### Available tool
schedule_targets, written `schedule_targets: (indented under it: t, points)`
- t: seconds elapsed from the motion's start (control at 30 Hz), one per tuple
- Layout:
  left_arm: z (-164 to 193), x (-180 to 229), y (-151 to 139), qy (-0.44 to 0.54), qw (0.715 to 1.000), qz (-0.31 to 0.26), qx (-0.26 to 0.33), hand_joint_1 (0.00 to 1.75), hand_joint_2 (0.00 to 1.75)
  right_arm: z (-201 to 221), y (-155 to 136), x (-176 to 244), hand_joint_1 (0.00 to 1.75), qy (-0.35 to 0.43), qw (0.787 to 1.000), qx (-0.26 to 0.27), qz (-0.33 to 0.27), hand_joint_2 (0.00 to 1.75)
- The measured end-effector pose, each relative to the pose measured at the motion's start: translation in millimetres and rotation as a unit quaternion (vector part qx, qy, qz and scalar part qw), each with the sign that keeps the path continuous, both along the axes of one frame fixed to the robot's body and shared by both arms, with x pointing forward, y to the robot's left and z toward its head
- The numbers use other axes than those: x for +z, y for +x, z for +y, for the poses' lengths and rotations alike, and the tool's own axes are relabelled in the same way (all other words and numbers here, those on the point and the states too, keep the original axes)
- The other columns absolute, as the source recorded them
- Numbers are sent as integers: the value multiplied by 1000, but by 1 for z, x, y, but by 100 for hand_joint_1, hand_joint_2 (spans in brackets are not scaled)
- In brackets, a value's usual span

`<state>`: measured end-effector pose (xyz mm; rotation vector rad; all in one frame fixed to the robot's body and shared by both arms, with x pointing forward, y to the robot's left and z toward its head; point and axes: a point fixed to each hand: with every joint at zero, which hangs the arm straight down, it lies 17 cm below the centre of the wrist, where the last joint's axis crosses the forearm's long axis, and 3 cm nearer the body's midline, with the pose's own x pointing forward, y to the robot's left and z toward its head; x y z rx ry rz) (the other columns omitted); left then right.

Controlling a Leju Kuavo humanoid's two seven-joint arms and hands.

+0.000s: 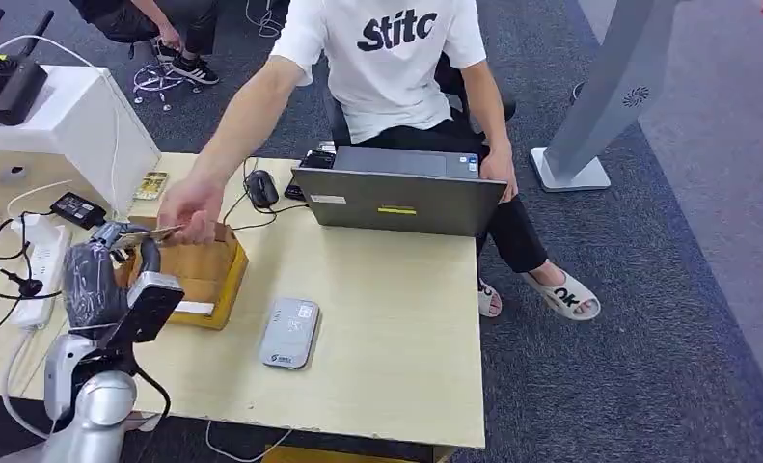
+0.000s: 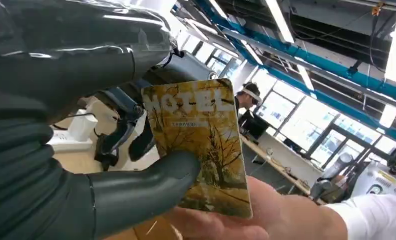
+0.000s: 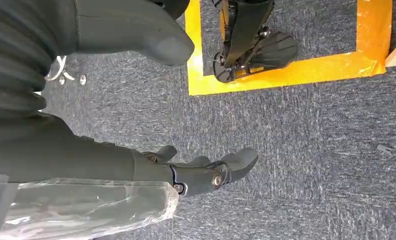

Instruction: Pass the card to the sensor for recognition and then transmit it.

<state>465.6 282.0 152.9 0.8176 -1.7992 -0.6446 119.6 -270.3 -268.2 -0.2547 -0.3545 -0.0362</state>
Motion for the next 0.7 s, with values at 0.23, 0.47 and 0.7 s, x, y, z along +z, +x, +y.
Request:
schedule_targets:
  t: [0.23,0.47,0.7]
  points:
    - [-15,-10,-5,2,1000,13,-24,175,175,0,-1,0,0,0,1000,2,2,175]
    - [-41,-31,-15,23,997,46,-61,175,175,1,-3,-1,0,0,1000,4,6,175]
    - [-57,-60,-24,47,993,83,-76,175,175,3,-3,-1,0,4,1000,8,9,175]
